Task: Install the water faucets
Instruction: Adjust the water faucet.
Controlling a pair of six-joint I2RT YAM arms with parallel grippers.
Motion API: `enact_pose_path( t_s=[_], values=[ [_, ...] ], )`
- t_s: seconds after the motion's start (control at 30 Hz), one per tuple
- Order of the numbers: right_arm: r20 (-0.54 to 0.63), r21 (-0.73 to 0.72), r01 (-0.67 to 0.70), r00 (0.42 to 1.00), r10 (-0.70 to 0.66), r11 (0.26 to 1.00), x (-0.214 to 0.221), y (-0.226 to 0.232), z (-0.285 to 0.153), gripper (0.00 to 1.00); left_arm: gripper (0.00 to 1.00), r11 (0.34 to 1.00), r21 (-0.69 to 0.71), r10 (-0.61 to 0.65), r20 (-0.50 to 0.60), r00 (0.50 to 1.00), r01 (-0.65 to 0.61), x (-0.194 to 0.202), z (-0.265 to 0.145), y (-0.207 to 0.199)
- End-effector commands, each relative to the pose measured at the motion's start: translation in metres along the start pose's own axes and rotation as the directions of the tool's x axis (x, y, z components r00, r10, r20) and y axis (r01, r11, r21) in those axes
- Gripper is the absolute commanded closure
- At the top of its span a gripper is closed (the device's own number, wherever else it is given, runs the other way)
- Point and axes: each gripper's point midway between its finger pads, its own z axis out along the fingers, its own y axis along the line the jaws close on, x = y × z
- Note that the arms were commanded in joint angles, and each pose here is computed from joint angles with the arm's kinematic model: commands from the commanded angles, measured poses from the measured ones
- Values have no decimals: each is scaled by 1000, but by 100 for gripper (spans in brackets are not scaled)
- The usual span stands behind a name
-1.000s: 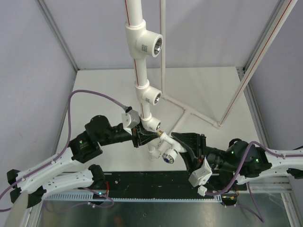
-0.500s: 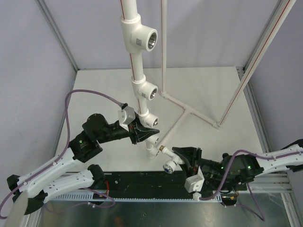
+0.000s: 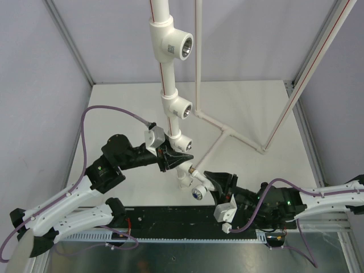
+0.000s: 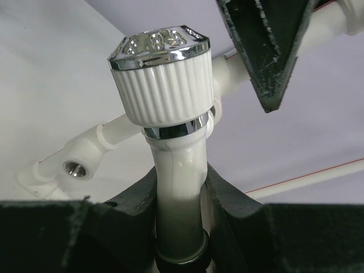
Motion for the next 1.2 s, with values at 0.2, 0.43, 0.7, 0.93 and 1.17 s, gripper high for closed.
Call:
enact_pose_path(
  t_s=[0.2,0.43,0.7,0.93,1.17],
  values=[
    [72,103,-61,996,54,993,-13,-33,-3,100,100,981,26,-192,-52,980,194,10,1,-12],
    [60,71,-67,996,63,995,-10,-23,2,100,100,981,23,-193,-50,980,194,9,1,-11],
    [63,59,-79,995,76,995,-11,-18,4,100,100,981,25,-193,-50,980,194,9,1,-12],
    [40,31,-47,998,46,998,-6,-9,13,100,100,980,31,-195,-51,980,196,9,0,-13],
    [-9,9,-37,999,37,999,11,2,17,100,100,979,39,-199,-47,979,201,7,-1,-15]
  ],
)
